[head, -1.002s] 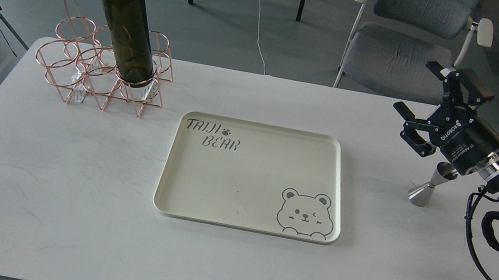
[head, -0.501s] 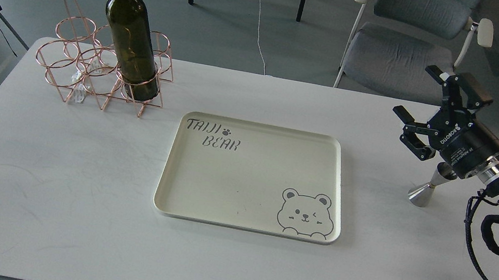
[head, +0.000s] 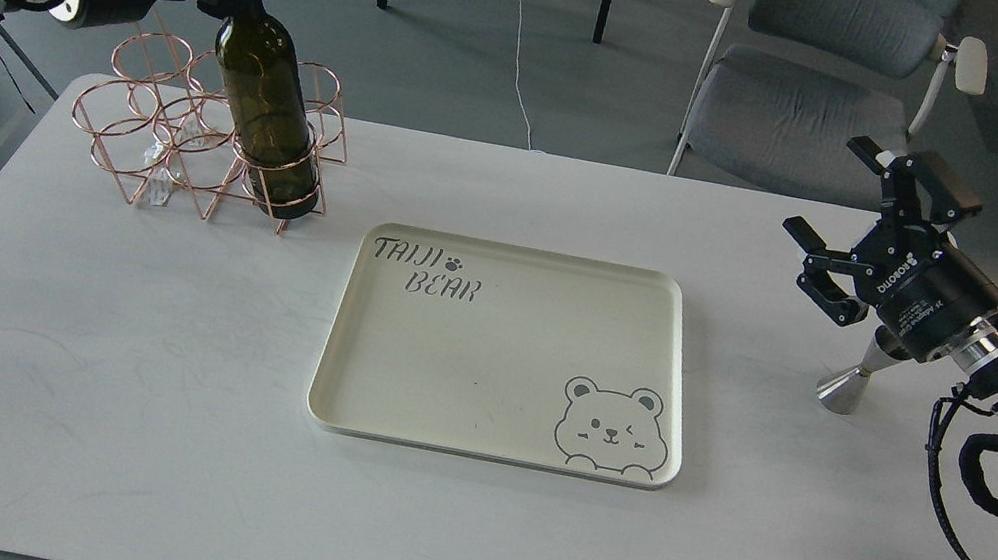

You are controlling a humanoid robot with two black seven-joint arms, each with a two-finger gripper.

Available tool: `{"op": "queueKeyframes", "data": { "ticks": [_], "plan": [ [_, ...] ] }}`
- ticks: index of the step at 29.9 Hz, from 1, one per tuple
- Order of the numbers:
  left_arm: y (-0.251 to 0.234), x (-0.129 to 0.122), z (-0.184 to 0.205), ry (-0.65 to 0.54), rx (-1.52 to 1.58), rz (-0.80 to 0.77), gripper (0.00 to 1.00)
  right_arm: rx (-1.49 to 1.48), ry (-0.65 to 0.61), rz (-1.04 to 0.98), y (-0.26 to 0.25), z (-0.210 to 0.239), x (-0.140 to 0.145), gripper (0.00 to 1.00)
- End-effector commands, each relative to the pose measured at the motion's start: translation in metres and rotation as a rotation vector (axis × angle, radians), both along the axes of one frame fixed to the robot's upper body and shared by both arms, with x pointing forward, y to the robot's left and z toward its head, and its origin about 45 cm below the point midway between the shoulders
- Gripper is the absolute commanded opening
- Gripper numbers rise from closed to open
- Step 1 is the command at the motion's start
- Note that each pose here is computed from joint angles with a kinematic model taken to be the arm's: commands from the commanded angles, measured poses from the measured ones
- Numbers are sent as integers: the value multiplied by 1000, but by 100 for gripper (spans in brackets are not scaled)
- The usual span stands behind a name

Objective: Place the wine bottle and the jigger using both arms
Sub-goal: 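Lower the bottle into the copper rack and open the left gripper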

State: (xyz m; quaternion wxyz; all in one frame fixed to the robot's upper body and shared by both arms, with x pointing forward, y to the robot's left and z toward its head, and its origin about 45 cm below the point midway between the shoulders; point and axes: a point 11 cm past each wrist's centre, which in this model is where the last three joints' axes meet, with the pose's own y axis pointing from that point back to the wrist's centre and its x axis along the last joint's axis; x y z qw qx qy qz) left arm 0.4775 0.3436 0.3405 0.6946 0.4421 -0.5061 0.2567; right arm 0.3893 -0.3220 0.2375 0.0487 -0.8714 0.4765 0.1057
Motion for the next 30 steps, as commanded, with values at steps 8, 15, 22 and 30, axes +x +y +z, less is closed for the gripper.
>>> {"op": "queueKeyframes", "data": {
  "ticks": [8,15,22,30],
  "plan": [
    [-5,0,-4,6,-6,-9,47,-1,1,1,0,0,0,98],
    [-7,1,-1,2,-32,-10,96,-2,1,0,-1,0,0,98],
    [-9,-2,20,-33,-61,-29,98,-1,0,-1,-1,0,0,98],
    [-14,-8,119,-181,-287,-71,98,7,-7,-8,0,1,2,98]
  ]
}}
